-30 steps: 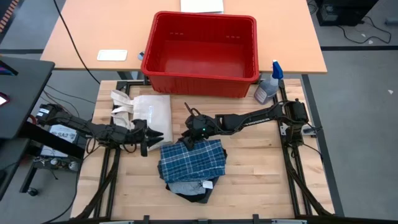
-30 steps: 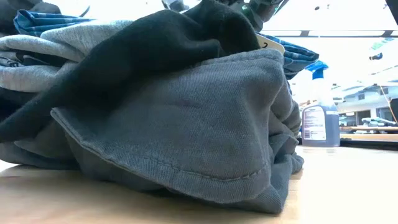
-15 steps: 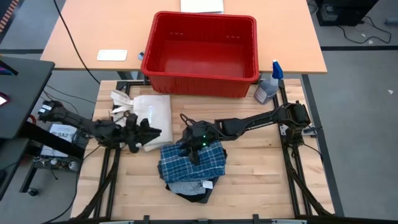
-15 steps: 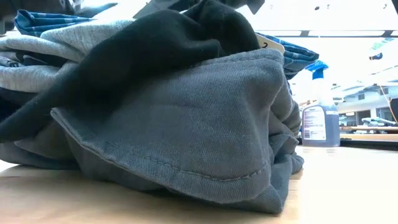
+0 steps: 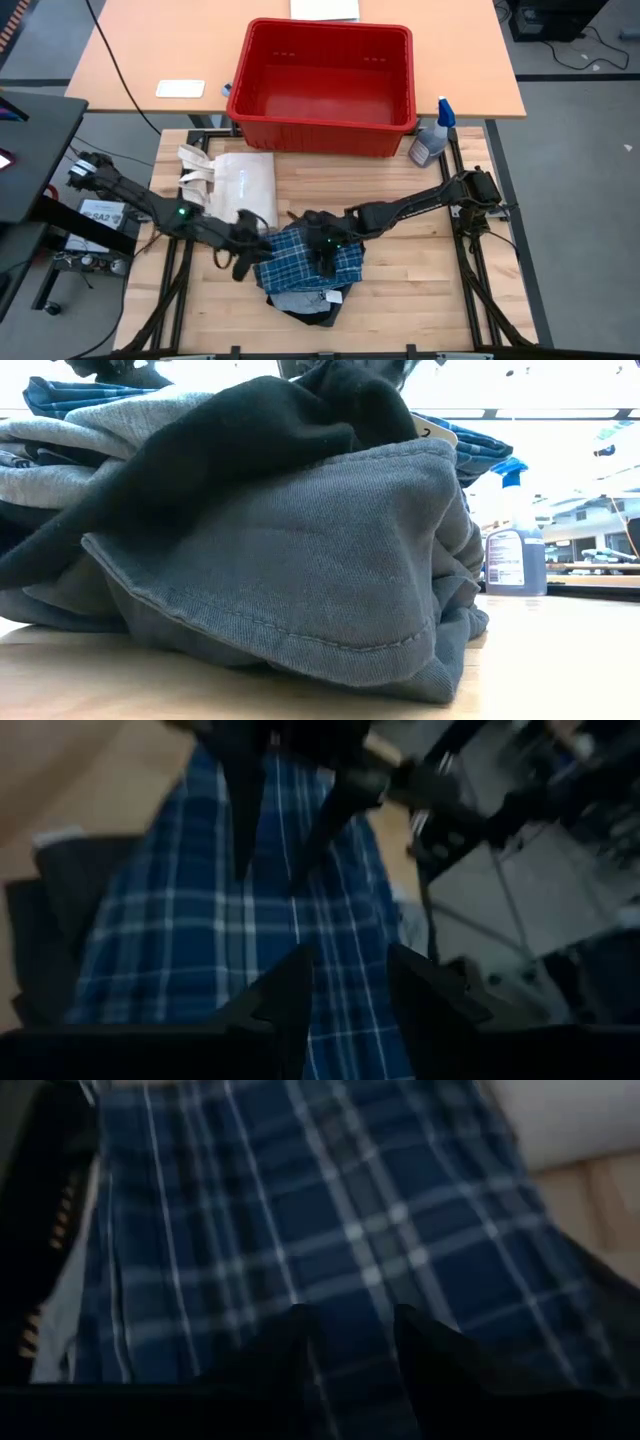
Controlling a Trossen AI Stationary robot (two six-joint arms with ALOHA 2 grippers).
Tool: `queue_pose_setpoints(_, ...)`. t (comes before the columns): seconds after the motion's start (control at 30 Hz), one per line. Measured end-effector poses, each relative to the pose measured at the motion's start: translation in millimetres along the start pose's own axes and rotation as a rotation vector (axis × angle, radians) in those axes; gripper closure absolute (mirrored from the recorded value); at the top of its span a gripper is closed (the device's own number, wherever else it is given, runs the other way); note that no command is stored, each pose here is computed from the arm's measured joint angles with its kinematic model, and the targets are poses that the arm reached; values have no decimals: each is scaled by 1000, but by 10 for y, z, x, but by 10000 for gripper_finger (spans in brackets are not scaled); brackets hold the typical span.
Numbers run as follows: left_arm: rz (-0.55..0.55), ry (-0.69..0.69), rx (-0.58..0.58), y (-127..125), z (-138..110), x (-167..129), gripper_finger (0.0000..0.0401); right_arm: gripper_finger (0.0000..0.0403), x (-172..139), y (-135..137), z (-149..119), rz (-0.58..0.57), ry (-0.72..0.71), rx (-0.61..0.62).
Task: Sort clothes
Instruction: Adjust the blue pants on top of the stacked clothes
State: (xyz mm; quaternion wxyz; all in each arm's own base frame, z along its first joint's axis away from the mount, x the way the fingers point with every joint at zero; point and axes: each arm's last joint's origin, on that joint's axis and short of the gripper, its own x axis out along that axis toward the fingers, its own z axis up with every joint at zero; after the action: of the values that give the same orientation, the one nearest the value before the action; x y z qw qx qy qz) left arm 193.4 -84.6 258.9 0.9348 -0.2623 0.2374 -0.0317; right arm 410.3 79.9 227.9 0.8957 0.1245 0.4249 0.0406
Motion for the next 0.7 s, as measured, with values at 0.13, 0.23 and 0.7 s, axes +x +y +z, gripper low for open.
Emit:
queue_pose_setpoints(0.13,52,83,26,-43,-86,268,264,242,4,95,-85,-74,26,-30)
queue_pose_setpoints(0.23,89,162,18,-16,-195,451,264,243,1,140,-145,-120,56,-67)
queue_pose_setpoints(0.7,80,337,-45,16,-361,553,264,243,-84,411,-535,-168,331,-121)
